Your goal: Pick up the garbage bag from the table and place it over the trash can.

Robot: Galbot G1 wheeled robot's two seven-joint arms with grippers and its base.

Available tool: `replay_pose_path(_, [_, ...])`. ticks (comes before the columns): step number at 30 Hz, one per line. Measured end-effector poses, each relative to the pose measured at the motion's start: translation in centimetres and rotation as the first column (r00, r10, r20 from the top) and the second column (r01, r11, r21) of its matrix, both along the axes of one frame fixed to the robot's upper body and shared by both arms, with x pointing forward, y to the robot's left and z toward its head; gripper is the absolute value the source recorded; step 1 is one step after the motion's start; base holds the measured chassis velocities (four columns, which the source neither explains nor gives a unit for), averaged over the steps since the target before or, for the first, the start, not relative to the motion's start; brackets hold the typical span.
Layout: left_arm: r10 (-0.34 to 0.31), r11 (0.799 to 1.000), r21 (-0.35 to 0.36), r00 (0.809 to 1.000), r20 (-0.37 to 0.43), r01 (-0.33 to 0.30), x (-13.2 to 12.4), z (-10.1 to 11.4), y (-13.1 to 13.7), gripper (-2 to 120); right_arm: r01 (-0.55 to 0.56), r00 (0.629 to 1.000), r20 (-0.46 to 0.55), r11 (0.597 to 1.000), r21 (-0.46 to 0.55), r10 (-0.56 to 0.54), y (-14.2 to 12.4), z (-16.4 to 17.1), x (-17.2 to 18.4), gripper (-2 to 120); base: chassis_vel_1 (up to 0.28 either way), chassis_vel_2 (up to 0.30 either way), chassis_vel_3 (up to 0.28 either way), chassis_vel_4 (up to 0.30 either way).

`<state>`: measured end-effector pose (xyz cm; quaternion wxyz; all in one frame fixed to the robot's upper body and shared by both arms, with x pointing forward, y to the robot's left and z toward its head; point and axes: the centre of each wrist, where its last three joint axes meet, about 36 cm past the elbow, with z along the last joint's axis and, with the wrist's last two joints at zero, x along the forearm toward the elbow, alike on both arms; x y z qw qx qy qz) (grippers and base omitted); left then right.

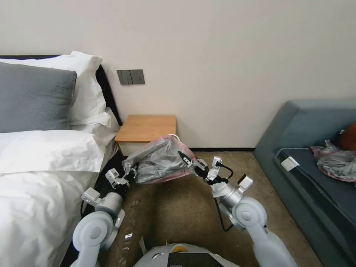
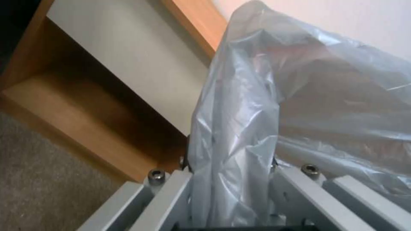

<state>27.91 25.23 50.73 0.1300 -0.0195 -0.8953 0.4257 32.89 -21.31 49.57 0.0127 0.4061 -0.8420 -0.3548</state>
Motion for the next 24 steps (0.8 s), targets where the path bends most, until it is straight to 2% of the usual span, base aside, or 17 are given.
replay_pose_path(1, [0.0,1.0,0.0,1.0,0.0,0.0,0.0,0.0,0.0,5,0.0,1.0,0.0,1.0,0.0,0.0,0.0,0.0,0.0,65,0.0,0.0,0.0,0.0])
replay_pose_path(4, [-0.008,1.0,-0.009,1.0,-0.006,0.008,0.0,-0.1,-0.1,5,0.006,1.0,0.01,1.0,0.003,-0.006,-0.1,0.3,-0.1,50,0.0,0.0,0.0,0.0])
replay_pose_path(6, [-0.011,1.0,-0.012,1.0,-0.008,0.011,0.0,-0.1,-0.1,5,0.007,1.0,0.011,1.0,0.004,-0.007,-0.2,0.3,0.0,46,0.0,0.0,0.0,0.0])
replay_pose_path(8, [-0.015,1.0,-0.018,1.0,-0.01,0.015,-0.1,-0.1,-0.2,5,0.009,1.0,0.012,1.0,0.008,-0.009,-0.1,0.3,0.0,37,0.0,0.0,0.0,0.0])
replay_pose_path(10, [-0.017,1.0,-0.02,1.0,-0.011,0.016,-0.1,0.0,-0.3,5,0.01,1.0,0.013,1.0,0.01,-0.011,-0.1,0.3,0.0,34,0.0,0.0,0.0,0.0])
replay_pose_path(12, [-0.02,1.0,-0.023,1.0,-0.014,0.019,-0.2,-0.1,-0.3,5,0.014,1.0,0.019,1.0,0.02,-0.014,0.0,0.5,0.1,22,0.0,0.0,0.0,0.0])
replay_pose_path(13, [-0.02,1.0,-0.023,1.0,-0.014,0.019,-0.2,-0.1,-0.3,5,0.014,1.0,0.019,1.0,0.02,-0.014,0.0,0.5,0.1,22,0.0,0.0,0.0,0.0])
replay_pose_path(16, [-0.022,0.999,-0.026,1.0,-0.017,0.021,-0.2,-0.1,-0.3,5,0.016,0.999,0.027,0.999,0.03,-0.017,0.1,0.7,0.2,7,0.0,0.0,0.0,0.0])
replay_pose_path(19, [-0.022,0.999,-0.028,1.0,-0.019,0.021,-0.2,-0.1,-0.3,5,0.016,0.999,0.03,0.999,0.033,-0.017,0.1,0.8,0.2,0,0.0,0.0,0.0,0.0])
replay_pose_path(24, [-0.026,0.999,-0.027,0.999,-0.024,0.025,-0.3,-0.2,-0.3,5,0.011,0.999,0.043,0.999,0.039,-0.013,0.3,1.2,0.1,0,0.0,0.0,0.0,0.0])
